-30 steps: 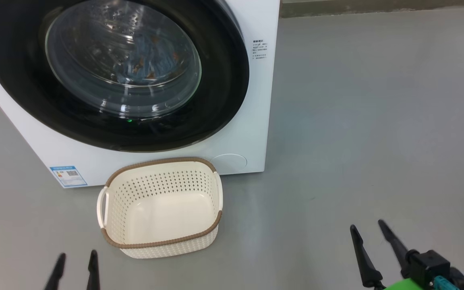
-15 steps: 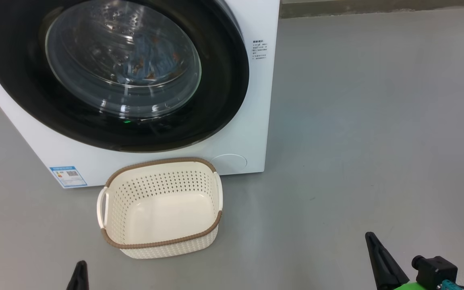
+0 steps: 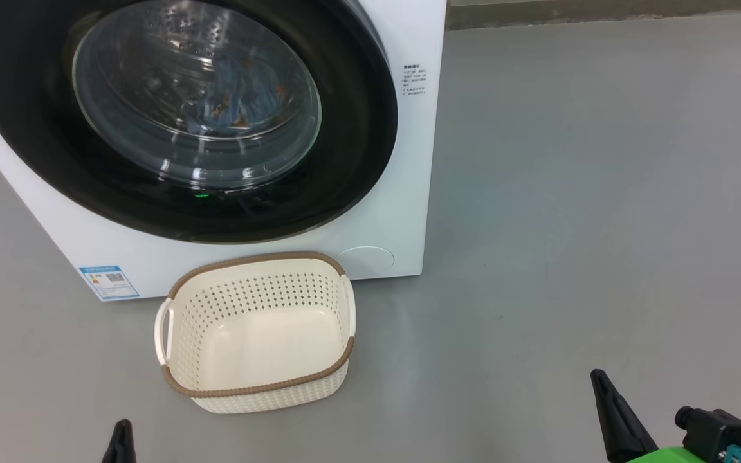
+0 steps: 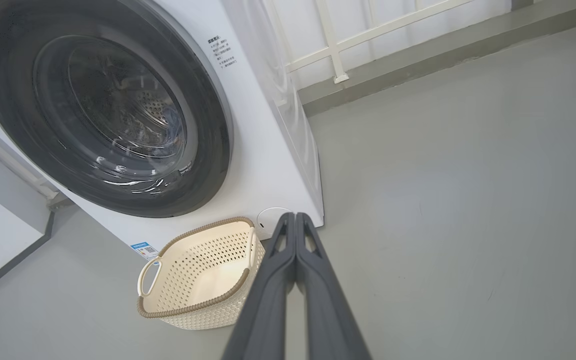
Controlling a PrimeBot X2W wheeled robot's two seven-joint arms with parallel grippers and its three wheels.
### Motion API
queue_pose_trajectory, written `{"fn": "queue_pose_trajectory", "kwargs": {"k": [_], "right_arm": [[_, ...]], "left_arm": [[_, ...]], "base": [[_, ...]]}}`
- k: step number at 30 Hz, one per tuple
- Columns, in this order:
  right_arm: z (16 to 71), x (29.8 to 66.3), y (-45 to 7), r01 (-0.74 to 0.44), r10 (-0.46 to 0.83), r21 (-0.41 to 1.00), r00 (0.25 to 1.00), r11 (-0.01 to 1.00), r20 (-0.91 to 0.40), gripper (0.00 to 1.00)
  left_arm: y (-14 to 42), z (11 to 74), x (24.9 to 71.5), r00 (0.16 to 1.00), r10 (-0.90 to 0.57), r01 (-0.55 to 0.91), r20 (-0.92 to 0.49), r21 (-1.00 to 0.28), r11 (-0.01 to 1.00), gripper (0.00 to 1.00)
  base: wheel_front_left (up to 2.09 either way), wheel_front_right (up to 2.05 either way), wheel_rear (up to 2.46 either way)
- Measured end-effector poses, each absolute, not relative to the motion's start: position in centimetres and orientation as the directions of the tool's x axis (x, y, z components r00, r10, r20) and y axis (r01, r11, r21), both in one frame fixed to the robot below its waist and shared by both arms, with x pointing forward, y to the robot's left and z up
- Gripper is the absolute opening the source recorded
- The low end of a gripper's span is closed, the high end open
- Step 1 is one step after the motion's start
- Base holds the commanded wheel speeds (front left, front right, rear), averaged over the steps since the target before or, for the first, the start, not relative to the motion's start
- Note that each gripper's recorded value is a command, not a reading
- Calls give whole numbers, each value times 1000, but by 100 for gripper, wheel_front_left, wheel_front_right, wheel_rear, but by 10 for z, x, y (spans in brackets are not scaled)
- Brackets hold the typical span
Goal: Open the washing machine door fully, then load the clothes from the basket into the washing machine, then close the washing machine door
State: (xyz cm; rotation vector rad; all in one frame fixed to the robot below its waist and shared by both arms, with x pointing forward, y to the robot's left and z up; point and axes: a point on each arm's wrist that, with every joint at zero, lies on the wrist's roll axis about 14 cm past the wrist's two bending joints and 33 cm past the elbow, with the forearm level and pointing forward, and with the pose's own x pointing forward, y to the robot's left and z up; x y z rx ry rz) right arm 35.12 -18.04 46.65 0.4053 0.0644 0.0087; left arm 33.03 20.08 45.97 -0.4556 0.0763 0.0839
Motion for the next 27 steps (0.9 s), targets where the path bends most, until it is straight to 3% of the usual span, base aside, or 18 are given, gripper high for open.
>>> {"fn": "queue_pose_trajectory", "kwargs": {"k": [27], "right_arm": [[465, 356, -192, 79, -26, 645, 995, 760, -92, 0]], "left_arm": [[202, 459, 340, 990, 74, -137, -121, -673, 726, 0]], "base": [[0, 0, 0]]}}
